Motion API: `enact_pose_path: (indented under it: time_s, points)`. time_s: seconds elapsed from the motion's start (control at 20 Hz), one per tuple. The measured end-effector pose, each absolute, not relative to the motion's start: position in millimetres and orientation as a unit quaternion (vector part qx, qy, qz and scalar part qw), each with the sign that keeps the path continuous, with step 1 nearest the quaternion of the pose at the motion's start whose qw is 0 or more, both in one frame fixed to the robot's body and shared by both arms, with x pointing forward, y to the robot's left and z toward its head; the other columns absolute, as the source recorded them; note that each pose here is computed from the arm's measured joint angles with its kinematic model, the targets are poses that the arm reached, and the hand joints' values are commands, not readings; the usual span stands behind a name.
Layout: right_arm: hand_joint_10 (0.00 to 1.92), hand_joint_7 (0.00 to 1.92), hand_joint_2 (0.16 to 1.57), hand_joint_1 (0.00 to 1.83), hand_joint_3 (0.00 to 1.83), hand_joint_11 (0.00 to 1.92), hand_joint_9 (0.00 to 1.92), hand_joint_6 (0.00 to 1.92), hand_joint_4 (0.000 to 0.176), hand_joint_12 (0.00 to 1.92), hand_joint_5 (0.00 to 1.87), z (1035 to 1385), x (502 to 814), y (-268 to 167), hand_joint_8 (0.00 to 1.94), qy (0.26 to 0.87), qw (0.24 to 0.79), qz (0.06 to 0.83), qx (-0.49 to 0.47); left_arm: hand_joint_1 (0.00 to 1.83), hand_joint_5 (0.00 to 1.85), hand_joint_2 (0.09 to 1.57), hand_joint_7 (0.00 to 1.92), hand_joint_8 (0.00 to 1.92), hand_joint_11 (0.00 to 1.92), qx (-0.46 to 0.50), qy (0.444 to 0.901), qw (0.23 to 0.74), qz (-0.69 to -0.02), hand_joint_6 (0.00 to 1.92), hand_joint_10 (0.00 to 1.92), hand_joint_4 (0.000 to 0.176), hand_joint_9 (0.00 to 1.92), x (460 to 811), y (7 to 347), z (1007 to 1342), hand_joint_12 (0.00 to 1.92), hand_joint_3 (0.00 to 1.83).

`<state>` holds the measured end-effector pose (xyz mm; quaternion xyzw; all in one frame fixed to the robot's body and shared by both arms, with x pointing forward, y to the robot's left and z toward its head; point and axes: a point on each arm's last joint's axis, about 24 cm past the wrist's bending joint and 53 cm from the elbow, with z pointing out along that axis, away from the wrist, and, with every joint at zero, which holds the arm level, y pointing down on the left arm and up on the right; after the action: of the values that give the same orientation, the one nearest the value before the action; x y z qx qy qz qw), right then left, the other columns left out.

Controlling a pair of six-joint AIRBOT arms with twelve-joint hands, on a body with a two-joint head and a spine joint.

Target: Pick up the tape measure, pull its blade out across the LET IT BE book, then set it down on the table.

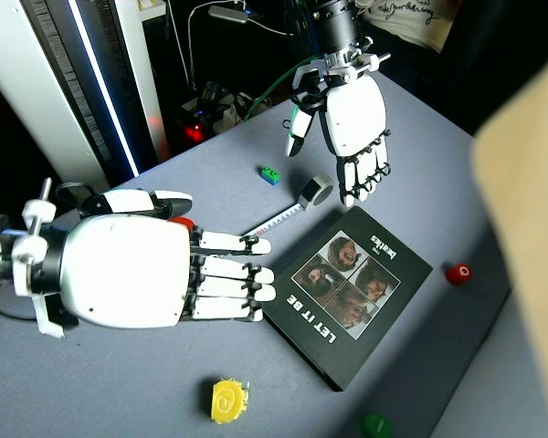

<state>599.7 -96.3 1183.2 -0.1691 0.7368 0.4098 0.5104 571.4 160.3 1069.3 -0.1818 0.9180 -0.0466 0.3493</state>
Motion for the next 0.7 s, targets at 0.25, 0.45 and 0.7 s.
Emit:
enact_pose_path:
  time_s: [0.25,0.45,0.7]
  points:
    - [0.01,0.16,1.11,0.0,0.0,0.0,0.12,0.0,0.12,0.77,0.16,1193.1,595.6,-89.0,0.0,0.721,0.529,0.41,-0.18,0.97,0.18,0.86,0.11,0.0,0.0,-0.177,0.917,0.352,-0.056,0.0,0.0,0.006,0.11,568.1,152.5,1068.7,0.44,0.0]
    - [0.0,0.16,1.11,0.0,0.0,0.0,0.12,0.0,0.12,0.77,0.16,1200.8,612.4,-97.7,0.0,0.734,0.539,0.398,-0.104,0.97,0.18,0.86,0.11,0.0,0.0,-0.17,0.922,0.343,-0.061,0.0,0.0,0.008,0.1,556.2,144.8,1064.8,0.43,0.0]
    - [0.0,0.17,1.1,0.02,0.0,0.0,0.14,0.01,0.12,0.83,0.18,1196.2,608.8,-95.2,0.0,0.74,0.54,0.387,-0.104,0.96,0.18,0.86,0.12,0.0,0.0,-0.16,0.924,0.341,-0.06,0.0,0.0,0.006,0.1,550.2,142.0,1062.3,0.41,0.0]
